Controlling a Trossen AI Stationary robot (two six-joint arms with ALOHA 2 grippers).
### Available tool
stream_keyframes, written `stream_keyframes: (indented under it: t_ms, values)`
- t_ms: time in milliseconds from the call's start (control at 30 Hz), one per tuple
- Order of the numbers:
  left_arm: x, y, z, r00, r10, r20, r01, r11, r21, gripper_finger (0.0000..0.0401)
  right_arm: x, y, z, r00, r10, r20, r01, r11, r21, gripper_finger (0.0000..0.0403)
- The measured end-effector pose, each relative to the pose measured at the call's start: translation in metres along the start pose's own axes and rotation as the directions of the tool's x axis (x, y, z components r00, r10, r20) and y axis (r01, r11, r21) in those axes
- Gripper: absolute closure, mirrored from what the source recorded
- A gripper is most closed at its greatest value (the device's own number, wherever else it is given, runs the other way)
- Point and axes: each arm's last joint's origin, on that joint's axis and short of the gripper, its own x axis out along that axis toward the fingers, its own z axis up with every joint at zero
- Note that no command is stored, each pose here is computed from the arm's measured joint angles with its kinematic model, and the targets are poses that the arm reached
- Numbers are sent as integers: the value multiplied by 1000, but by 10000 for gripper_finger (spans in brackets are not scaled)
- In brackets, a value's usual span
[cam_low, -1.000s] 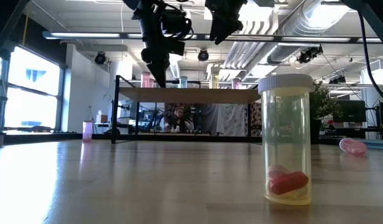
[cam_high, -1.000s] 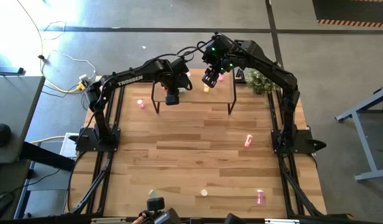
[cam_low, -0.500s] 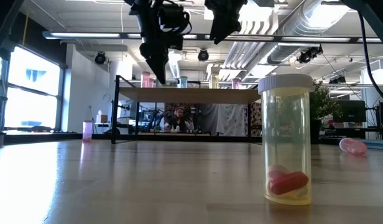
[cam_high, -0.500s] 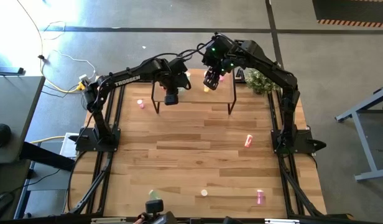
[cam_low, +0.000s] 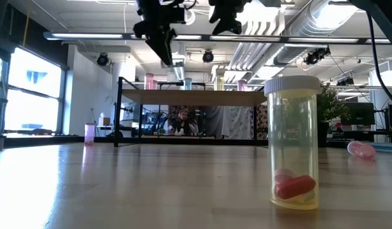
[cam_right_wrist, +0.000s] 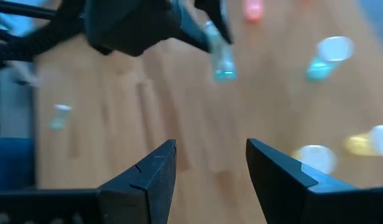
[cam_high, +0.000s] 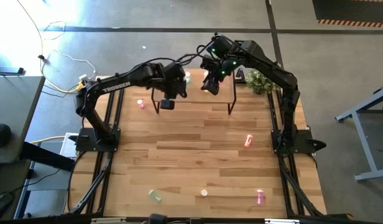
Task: Pick and place medicine bottles onto shelf by color
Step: Put the right blue pill bottle on the shelf aligned with the other blue pill bottle
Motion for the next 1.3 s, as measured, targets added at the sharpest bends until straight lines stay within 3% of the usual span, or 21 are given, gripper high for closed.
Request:
stream_keyframes:
  t_ms: [333, 700, 900, 1033, 1300]
  values:
    - [-27, -39, 20, 989, 145, 19, -146, 957, 252, 314, -1, 7, 0, 975, 223, 9, -221, 961, 166, 218]
    - [-56, -79, 38, 945, 310, 107, -327, 876, 355, 314, -3, 11, 0, 917, 398, 19, -390, 886, 251, 218]
    - [-71, -94, 51, 885, 416, 208, -466, 790, 399, 314, -4, 14, 1, 873, 488, 24, -469, 824, 318, 218]
    - [-78, -102, 61, 847, 454, 276, -532, 724, 440, 314, -4, 14, 0, 873, 488, 23, -467, 819, 333, 218]
    - [-87, -111, 70, 796, 496, 348, -606, 639, 474, 314, -4, 13, 0, 873, 487, 22, -463, 814, 350, 218]
